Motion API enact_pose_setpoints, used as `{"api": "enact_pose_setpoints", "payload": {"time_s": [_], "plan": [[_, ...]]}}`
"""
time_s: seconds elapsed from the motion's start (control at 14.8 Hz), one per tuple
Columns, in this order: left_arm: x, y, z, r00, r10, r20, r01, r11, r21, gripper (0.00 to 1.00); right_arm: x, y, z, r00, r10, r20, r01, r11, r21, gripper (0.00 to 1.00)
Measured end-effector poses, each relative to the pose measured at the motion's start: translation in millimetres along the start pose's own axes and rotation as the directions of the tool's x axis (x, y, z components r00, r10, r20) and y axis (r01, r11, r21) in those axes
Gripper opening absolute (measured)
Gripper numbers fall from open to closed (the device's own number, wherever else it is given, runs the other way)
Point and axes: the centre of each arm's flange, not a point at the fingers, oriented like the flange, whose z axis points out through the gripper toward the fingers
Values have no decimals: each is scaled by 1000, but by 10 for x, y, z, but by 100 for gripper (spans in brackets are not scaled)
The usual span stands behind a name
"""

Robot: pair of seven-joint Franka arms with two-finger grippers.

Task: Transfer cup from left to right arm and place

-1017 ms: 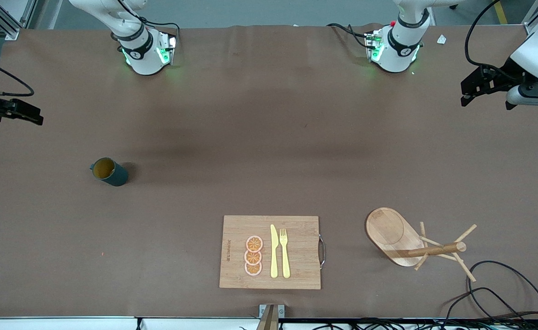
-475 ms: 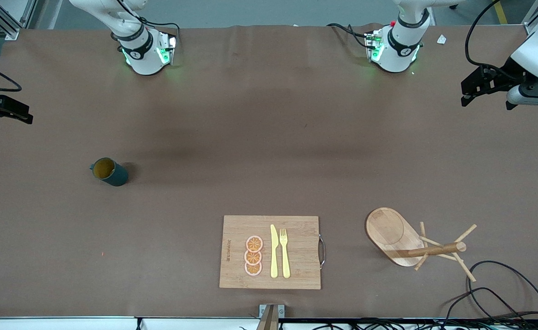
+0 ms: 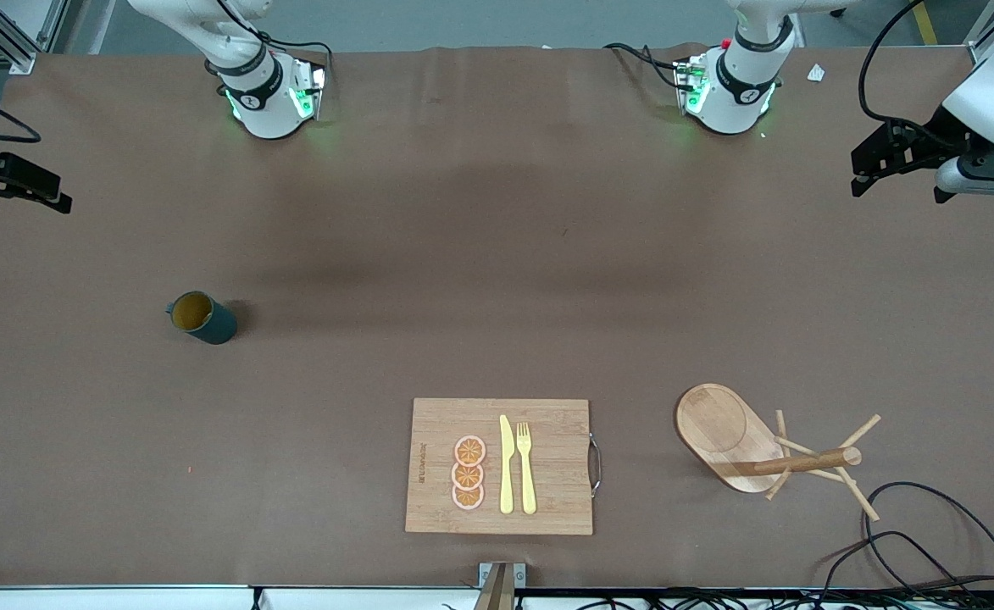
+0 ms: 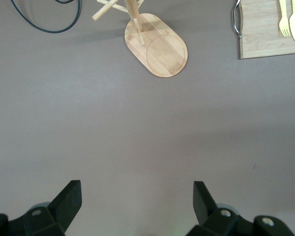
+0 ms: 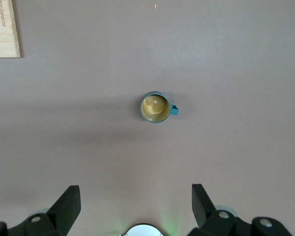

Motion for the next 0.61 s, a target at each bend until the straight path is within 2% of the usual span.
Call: {"api": "enact_pose_setpoints", "payload": {"time_s": [0.27,0.61], "plan": [[0,1,1,1000,-19,0,19,1000,0,100,-236,-17,19,1000,-3,-4,3,1000,6,100],[0,27,2,991,-133,1,133,991,0,100,-229,-48,-8,1000,-12,-28,12,1000,4,100]]}}
